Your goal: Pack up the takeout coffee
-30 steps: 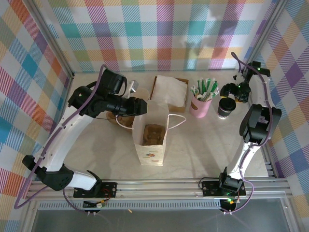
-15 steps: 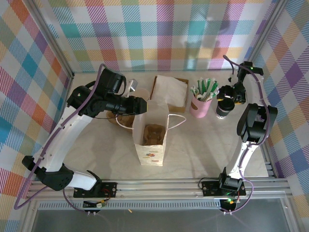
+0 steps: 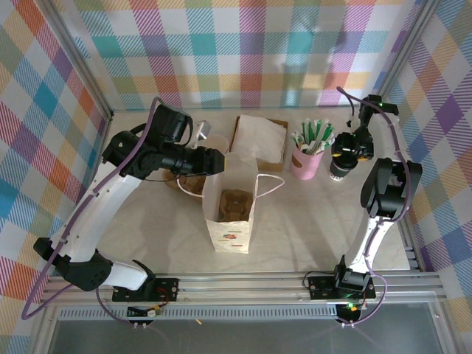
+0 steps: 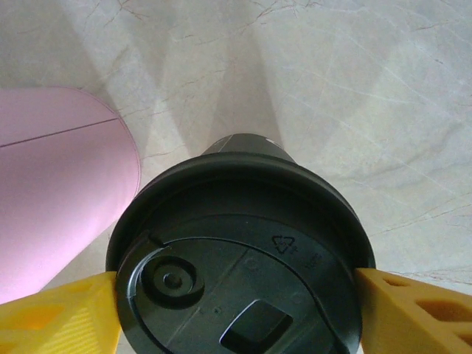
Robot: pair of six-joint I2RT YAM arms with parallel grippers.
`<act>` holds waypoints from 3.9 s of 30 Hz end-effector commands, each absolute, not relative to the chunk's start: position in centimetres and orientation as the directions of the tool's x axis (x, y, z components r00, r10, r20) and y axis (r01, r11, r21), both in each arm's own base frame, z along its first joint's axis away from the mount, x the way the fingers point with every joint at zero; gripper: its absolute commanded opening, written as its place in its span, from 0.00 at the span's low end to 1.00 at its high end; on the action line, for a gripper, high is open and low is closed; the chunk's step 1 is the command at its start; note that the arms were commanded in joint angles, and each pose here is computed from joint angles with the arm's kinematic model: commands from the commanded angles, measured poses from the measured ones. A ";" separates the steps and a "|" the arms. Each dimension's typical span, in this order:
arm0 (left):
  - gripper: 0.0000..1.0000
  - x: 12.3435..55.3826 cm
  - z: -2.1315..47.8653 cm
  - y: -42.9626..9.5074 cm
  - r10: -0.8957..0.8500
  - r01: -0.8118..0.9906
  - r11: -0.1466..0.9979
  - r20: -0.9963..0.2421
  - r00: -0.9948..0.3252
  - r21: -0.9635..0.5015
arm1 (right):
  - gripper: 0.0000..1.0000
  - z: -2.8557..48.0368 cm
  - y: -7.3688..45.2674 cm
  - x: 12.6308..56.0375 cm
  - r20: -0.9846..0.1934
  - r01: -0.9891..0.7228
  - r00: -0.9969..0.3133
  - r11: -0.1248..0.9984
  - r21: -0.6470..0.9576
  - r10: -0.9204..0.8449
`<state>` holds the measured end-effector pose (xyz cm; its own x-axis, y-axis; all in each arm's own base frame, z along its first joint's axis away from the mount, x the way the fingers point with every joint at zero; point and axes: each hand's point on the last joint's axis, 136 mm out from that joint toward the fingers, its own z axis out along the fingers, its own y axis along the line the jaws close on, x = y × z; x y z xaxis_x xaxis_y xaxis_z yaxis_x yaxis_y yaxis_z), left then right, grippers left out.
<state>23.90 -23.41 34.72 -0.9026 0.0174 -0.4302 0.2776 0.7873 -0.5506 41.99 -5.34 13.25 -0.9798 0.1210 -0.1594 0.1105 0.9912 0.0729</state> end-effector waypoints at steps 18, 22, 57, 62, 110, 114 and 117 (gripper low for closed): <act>0.50 24.1 36.7 -22.5 -0.007 0.304 0.770 -0.485 -0.874 -0.560 | 0.63 15.1 -4.9 36.0 -0.060 0.250 -0.967 0.968 -0.014 0.249; 0.50 24.1 37.0 -22.6 -0.018 0.309 0.762 -0.496 -0.868 -0.569 | 0.63 15.2 -4.1 33.6 -0.055 0.291 -0.955 0.957 -0.003 0.291; 0.50 23.7 39.4 -22.3 -0.049 0.367 0.729 -0.578 -0.814 -0.578 | 0.63 13.4 11.1 25.7 -0.156 0.566 -0.815 0.825 -0.010 0.558; 0.50 23.7 39.7 -22.0 -0.059 0.367 0.732 -0.589 -0.806 -0.575 | 0.67 12.8 11.6 25.1 -0.137 0.608 -0.787 0.794 -0.011 0.601; 0.57 23.0 38.0 -16.4 0.120 0.330 0.905 -0.587 -0.801 -0.266 | 0.92 15.5 12.0 24.4 -0.122 -0.391 -0.917 0.915 0.102 -0.379; 0.57 22.7 37.8 -16.6 0.120 0.331 0.901 -0.571 -0.812 -0.281 | 0.90 15.1 11.8 24.6 -0.112 -0.371 -0.926 0.924 0.087 -0.361; 0.57 22.8 37.7 -16.5 0.119 0.326 0.904 -0.569 -0.814 -0.277 | 0.87 14.8 11.6 24.8 -0.103 -0.342 -0.937 0.937 0.073 -0.334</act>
